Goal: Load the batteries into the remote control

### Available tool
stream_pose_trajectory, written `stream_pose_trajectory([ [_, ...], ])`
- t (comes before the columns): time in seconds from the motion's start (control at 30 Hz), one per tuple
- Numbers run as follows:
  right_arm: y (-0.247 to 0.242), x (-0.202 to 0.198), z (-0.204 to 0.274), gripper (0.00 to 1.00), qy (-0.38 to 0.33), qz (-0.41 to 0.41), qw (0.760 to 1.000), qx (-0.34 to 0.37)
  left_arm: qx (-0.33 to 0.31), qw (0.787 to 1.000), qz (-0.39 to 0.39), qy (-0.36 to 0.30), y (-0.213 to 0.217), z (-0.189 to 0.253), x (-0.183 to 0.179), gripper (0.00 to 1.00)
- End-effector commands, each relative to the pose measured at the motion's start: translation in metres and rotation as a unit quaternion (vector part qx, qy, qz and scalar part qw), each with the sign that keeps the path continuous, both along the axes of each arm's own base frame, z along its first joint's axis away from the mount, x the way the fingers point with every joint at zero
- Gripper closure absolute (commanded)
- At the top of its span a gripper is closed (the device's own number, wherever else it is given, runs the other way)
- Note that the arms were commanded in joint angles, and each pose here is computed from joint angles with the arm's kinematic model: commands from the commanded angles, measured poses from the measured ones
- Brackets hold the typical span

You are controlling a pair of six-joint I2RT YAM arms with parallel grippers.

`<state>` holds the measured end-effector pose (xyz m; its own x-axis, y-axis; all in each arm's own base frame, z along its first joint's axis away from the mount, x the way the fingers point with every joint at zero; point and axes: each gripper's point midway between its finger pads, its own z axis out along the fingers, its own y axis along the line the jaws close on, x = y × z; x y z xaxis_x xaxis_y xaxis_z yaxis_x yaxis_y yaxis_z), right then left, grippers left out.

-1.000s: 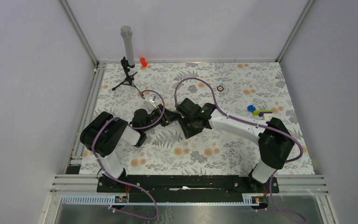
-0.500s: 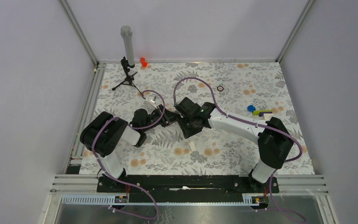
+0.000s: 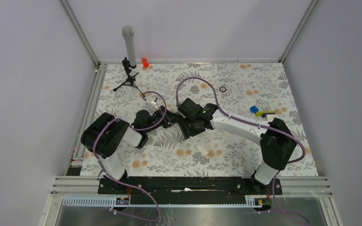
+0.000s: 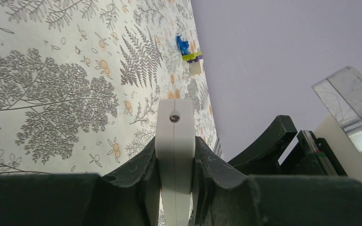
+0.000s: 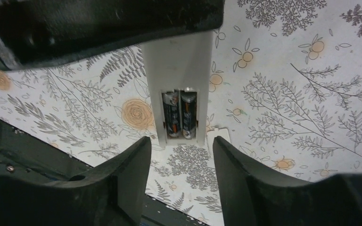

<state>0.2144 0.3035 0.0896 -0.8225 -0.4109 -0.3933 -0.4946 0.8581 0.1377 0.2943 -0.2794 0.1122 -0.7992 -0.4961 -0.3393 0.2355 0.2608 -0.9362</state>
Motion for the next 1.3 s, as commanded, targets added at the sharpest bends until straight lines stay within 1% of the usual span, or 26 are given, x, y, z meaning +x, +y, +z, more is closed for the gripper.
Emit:
stream_pose_trajectory([
  [0.0, -0.015, 0.003, 0.015, 0.35, -0.039, -0.033, 0.999, 0.013, 0.003, 0.998, 0.033, -0.048, 0.007, 0.016, 0.009, 1.00],
  [0.07, -0.028, -0.001, 0.013, 0.25, -0.046, -0.044, 0.998, 0.017, 0.018, 0.998, 0.048, -0.044, 0.012, 0.011, 0.010, 1.00],
  [0.13, -0.042, -0.005, 0.009, 0.14, -0.055, -0.058, 0.997, 0.023, 0.033, 0.997, 0.061, -0.038, 0.017, 0.005, 0.011, 1.00],
  [0.17, -0.046, -0.007, 0.009, 0.10, -0.059, -0.059, 0.996, 0.027, 0.037, 0.996, 0.067, -0.037, 0.020, 0.005, 0.011, 1.00],
  [0.2, -0.051, -0.009, 0.009, 0.07, -0.063, -0.062, 0.996, 0.027, 0.041, 0.996, 0.072, -0.037, 0.022, 0.004, 0.012, 1.00],
  [0.27, -0.062, -0.013, 0.007, 0.05, -0.063, -0.067, 0.996, 0.017, 0.047, 0.995, 0.082, -0.032, 0.026, 0.003, 0.011, 1.00],
  [0.33, -0.076, -0.019, -0.006, 0.06, -0.052, -0.064, 0.996, -0.018, 0.050, 0.994, 0.093, -0.028, 0.031, 0.003, 0.010, 1.00],
  [0.37, -0.083, -0.023, -0.015, 0.08, -0.044, -0.058, 0.997, -0.035, 0.048, 0.994, 0.097, -0.028, 0.034, 0.005, 0.008, 1.00],
  [0.47, -0.095, -0.033, -0.038, 0.26, -0.026, -0.031, 0.997, -0.067, 0.043, 0.993, 0.107, -0.027, 0.040, 0.014, 0.000, 1.00],
  [0.53, -0.096, -0.038, -0.045, 0.33, -0.012, -0.013, 0.997, -0.072, 0.048, 0.992, 0.113, -0.027, 0.046, 0.021, -0.006, 1.00],
  [0.6, -0.090, -0.043, -0.048, 0.34, 0.001, 0.000, 0.998, -0.061, 0.062, 0.990, 0.121, -0.031, 0.052, 0.032, -0.011, 1.00],
  [0.67, -0.084, -0.044, -0.050, 0.32, 0.009, 0.005, 0.999, -0.050, 0.084, 0.987, 0.133, -0.034, 0.061, 0.037, -0.016, 1.00],
  [0.8, -0.075, -0.047, -0.059, 0.32, 0.029, 0.022, 0.998, -0.045, 0.133, 0.975, 0.174, -0.045, 0.085, 0.050, -0.022, 1.00],
  [0.9, -0.079, -0.046, -0.072, 0.36, 0.040, 0.032, 0.996, -0.072, 0.132, 0.973, 0.182, -0.057, 0.091, 0.061, -0.023, 1.00],
  [1.1, -0.084, -0.040, -0.085, 0.39, 0.050, 0.042, 0.991, -0.120, 0.117, 0.974, 0.186, -0.061, 0.091, 0.072, -0.021, 1.00],
  [1.17, -0.084, -0.043, -0.089, 0.45, 0.063, 0.046, 0.989, -0.127, 0.113, 0.974, 0.185, -0.067, 0.090, 0.078, -0.020, 1.00],
  [1.27, -0.083, -0.054, -0.094, 0.58, 0.095, 0.046, 0.987, -0.123, 0.111, 0.973, 0.186, -0.073, 0.091, 0.084, -0.020, 1.00],
])
